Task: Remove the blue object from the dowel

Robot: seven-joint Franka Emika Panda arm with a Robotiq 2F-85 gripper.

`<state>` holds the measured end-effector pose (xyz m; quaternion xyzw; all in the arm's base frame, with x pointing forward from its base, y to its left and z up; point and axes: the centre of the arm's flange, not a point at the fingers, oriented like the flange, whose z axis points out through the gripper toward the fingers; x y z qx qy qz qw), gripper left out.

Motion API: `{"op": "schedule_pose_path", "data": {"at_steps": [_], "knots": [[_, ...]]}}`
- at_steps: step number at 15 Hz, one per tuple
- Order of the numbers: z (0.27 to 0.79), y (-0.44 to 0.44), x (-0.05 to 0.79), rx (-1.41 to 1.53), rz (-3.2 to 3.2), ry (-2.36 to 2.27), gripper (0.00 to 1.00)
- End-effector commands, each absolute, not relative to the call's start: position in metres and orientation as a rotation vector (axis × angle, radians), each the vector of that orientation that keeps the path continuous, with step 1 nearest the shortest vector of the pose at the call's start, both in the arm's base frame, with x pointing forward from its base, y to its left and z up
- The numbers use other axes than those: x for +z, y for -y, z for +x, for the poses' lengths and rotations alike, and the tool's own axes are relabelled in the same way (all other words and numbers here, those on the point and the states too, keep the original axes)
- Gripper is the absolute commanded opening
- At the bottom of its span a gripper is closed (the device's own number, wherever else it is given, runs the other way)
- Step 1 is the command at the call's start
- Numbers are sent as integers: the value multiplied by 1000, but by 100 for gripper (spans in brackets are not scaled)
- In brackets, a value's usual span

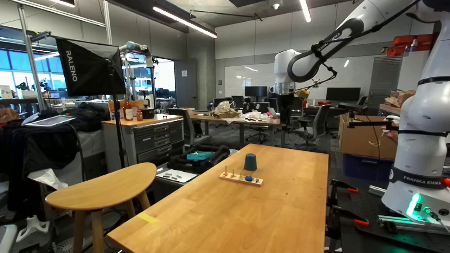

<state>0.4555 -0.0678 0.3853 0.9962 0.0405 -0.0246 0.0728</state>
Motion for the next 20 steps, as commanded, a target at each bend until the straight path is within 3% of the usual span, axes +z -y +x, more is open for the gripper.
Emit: {"op": "schedule_pose_path", "data": {"at_steps": [1,7,20], "knots": [[487,23,341,-70,3015,-252,100],[535,-52,255,-18,3030,-396,100],[591,-47,175,136,3089,-250,100]]}}
